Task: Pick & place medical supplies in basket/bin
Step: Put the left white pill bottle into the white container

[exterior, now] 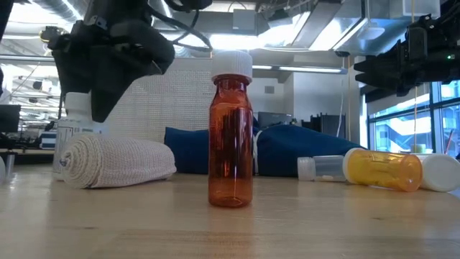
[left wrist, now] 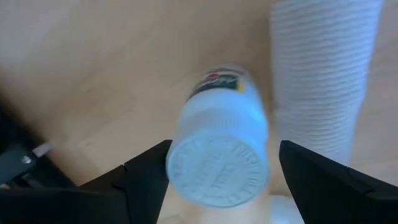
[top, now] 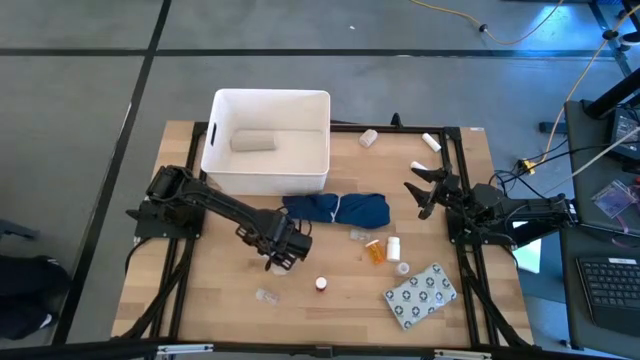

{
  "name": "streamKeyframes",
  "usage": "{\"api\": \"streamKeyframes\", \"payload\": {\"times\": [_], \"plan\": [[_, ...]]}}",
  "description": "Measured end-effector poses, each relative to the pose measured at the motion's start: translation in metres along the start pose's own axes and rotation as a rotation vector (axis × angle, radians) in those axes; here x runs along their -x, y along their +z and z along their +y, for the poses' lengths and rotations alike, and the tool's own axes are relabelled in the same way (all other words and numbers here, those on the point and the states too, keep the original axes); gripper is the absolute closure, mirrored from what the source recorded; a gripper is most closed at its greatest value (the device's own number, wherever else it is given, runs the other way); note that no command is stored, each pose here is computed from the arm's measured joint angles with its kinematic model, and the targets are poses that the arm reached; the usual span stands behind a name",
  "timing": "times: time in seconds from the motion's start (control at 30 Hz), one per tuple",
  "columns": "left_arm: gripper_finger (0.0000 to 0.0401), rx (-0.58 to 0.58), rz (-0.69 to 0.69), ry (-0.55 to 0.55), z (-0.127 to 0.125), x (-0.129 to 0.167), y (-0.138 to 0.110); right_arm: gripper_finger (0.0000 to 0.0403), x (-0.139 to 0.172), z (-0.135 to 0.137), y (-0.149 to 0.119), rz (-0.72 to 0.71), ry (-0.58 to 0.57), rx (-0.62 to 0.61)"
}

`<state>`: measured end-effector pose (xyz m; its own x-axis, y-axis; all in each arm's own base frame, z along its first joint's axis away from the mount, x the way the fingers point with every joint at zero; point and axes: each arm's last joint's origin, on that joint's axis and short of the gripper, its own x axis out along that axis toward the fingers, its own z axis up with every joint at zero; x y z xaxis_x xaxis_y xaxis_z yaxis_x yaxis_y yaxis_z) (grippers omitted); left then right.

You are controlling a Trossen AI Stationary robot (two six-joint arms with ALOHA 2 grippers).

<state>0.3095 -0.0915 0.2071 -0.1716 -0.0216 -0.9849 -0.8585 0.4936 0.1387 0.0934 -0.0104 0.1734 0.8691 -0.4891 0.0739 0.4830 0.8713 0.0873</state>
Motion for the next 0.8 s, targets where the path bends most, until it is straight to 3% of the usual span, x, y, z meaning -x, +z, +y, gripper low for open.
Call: {"api": "streamKeyframes", "payload": {"times": [0.27, 0.6, 0.8], "plan": [[0.0122, -0.022, 0.008, -0.012, -0.001, -0.001, 0.0, 0.0146, 0.0, 0.0, 0.0, 0.0, 0.0, 0.0], [0.0203, -0.065, 0.007, -0.018, -0.001, -0.001, 0.0, 0.0146, 0.0, 0.0, 0.0, 0.0, 0.0, 0.0], [0.0206, -0.082, -0.032, -0.043, 0.005, 0.01, -0.003, 0.0146, 0.0, 0.0, 0.0, 0.0, 0.0, -0.001]]}}
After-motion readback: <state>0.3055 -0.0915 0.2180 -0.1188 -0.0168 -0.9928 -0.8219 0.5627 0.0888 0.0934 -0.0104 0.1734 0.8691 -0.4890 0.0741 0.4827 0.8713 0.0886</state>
